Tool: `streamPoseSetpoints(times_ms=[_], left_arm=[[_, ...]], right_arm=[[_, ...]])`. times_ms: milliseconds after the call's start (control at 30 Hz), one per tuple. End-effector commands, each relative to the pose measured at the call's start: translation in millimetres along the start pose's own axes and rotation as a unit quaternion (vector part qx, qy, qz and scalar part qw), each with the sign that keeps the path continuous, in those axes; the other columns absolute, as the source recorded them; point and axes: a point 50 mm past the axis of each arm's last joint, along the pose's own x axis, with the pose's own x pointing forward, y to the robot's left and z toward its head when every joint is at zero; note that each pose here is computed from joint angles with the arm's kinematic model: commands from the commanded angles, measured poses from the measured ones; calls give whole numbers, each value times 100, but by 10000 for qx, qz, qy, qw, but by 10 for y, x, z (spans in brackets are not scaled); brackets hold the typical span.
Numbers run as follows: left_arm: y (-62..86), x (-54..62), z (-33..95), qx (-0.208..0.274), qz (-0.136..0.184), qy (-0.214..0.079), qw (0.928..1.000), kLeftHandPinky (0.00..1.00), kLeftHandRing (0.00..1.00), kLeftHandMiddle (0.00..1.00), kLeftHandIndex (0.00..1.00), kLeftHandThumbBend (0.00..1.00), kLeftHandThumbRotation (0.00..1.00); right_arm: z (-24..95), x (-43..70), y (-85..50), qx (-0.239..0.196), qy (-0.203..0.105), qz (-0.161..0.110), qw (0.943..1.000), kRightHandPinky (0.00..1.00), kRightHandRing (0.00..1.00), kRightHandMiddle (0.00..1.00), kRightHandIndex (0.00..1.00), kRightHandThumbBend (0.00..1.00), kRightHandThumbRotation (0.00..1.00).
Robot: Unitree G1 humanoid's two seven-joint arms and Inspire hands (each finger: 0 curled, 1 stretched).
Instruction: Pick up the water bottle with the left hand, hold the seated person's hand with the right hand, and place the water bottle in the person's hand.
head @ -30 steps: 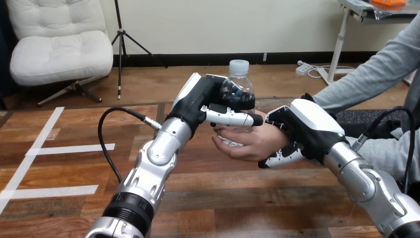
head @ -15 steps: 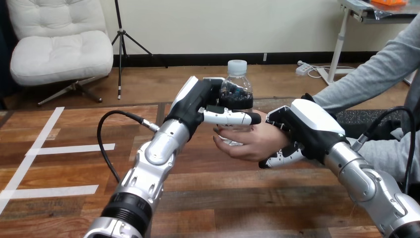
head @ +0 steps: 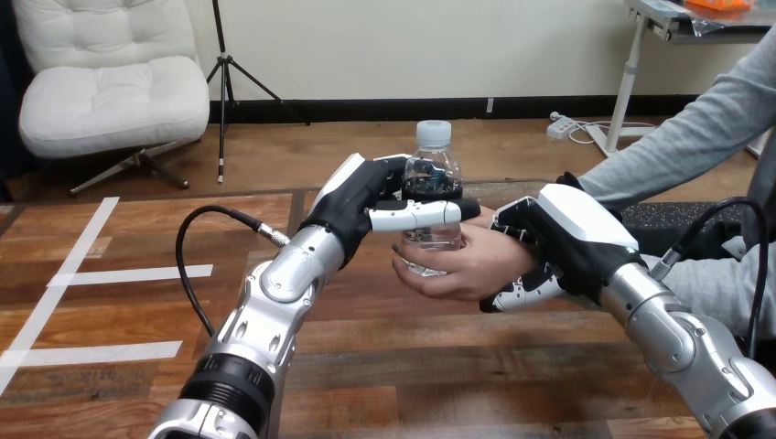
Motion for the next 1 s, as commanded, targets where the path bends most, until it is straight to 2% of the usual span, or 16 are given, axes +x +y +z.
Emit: streamPoseSetpoints(times_ms=[0,133,400,767,967], left_arm=[[22,38,209,45,-82,-312,9995,71,83,89,90,100,53],[43,21,191,86,-75,-250,9996,79,91,96,97,100,58],[103,-34,155,278,49,-182,9994,86,99,100,100,100,66],[169,-124,108,139,601,6,9981,90,100,100,100,100,70],[203,-172,101,161,749,150,9969,95,100,100,100,100,75]], right_arm=[[189,138,-279,-2,-422,-521,9977,34,38,44,45,77,0],[185,138,-278,7,-421,-520,9978,34,38,44,45,77,0],[175,136,-276,3,-434,-512,9977,34,38,44,44,77,0],[171,134,-278,-28,-422,-498,9979,34,37,43,44,77,0],[164,133,-274,-26,-422,-493,9979,34,37,43,44,77,0]])
